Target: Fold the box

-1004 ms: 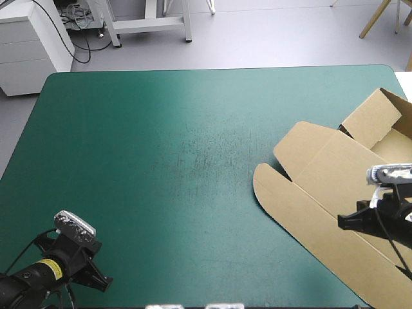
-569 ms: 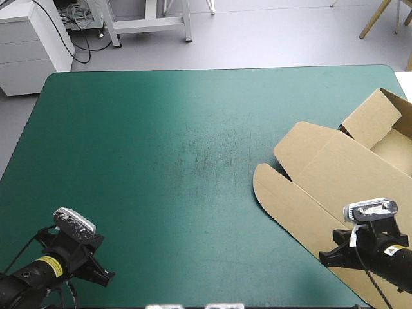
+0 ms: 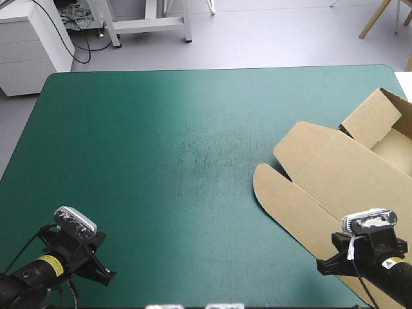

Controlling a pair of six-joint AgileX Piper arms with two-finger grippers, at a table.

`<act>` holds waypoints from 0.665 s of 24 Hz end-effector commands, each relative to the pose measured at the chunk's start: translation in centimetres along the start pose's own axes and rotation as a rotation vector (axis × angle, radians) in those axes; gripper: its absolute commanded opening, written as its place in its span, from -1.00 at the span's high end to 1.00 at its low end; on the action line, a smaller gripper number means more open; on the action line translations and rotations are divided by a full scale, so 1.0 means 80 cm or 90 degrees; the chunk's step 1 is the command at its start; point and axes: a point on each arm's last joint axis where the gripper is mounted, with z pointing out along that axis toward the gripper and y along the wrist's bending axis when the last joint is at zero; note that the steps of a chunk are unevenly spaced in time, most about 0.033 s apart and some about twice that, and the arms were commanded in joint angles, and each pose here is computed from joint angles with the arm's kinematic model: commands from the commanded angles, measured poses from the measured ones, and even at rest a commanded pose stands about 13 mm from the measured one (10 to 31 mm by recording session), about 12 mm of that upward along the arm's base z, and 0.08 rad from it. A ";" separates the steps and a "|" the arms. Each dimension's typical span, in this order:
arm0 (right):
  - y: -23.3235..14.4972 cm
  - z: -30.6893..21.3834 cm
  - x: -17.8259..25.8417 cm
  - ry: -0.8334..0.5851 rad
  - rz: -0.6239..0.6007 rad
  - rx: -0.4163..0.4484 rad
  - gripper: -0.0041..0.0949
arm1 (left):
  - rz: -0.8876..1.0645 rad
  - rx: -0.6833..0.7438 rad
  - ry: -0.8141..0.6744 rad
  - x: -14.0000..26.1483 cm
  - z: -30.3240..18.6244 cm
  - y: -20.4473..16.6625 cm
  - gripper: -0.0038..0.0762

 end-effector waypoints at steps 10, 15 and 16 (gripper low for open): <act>0.000 -0.005 -0.013 -0.047 0.023 0.003 0.92 | -0.005 0.060 -0.061 -0.001 0.013 -0.013 0.93; 0.000 -0.005 -0.013 -0.045 0.022 0.005 0.92 | -0.001 0.059 -0.084 0.004 -0.005 -0.013 0.93; -0.001 -0.005 -0.013 -0.045 0.021 0.006 0.92 | 0.000 0.056 -0.100 0.005 -0.010 -0.013 0.93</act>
